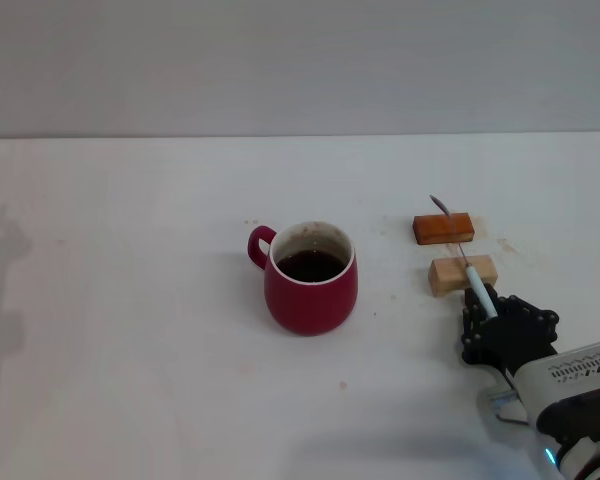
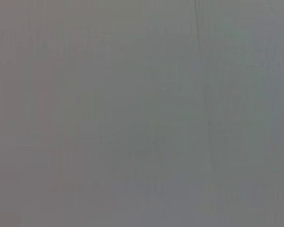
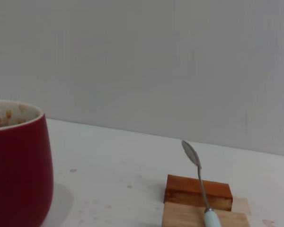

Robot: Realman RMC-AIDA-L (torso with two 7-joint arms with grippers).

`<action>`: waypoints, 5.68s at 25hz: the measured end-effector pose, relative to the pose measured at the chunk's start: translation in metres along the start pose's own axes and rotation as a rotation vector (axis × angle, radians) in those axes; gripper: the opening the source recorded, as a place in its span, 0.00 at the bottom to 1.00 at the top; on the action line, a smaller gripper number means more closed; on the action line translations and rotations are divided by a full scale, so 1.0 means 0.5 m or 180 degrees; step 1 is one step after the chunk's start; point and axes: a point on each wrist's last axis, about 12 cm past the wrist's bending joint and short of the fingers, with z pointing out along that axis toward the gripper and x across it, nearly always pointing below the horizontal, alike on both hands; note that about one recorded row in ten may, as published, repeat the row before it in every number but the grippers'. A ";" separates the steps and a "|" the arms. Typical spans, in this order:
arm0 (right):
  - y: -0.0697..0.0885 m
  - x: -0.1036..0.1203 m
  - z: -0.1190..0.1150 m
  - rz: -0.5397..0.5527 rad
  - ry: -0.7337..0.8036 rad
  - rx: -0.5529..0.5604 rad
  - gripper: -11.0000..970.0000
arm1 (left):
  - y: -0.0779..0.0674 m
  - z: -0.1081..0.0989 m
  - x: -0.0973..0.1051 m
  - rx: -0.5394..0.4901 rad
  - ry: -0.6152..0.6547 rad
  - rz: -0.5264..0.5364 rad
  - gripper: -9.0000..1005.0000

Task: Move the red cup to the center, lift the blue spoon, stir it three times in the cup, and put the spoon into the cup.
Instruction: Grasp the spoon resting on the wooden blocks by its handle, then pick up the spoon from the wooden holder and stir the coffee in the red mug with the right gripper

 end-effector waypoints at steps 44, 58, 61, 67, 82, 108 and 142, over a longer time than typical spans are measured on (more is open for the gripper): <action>-0.005 -0.098 -0.022 0.0110 -0.1032 0.0471 0.15 | -0.003 0.004 0.005 0.0007 0.0092 -0.0006 0.16; -0.001 -0.180 -0.017 0.0544 -0.1563 -0.0046 0.15 | -0.001 0.011 0.012 -0.0008 0.0229 0.0073 0.16; -0.005 -0.187 -0.025 0.0579 -0.1643 -0.0247 0.15 | -0.001 0.011 0.013 -0.0010 0.0230 0.0091 0.16; -0.026 -0.194 -0.044 0.0583 -0.1569 -0.0541 0.15 | -0.001 0.011 0.012 -0.0009 0.0229 0.0091 0.16; -0.070 -0.287 -0.109 0.0088 -0.1020 -0.0847 0.15 | -0.003 0.015 0.011 -0.0028 0.0234 0.0068 0.16; -0.028 -0.478 -0.065 -0.0454 0.0117 -0.1152 0.15 | 0.002 0.028 0.009 -0.0086 0.0282 0.0055 0.16; -0.046 -0.572 0.029 -0.0670 0.1425 -0.1903 0.15 | -0.006 0.042 0.000 -0.0051 0.0237 0.0099 0.16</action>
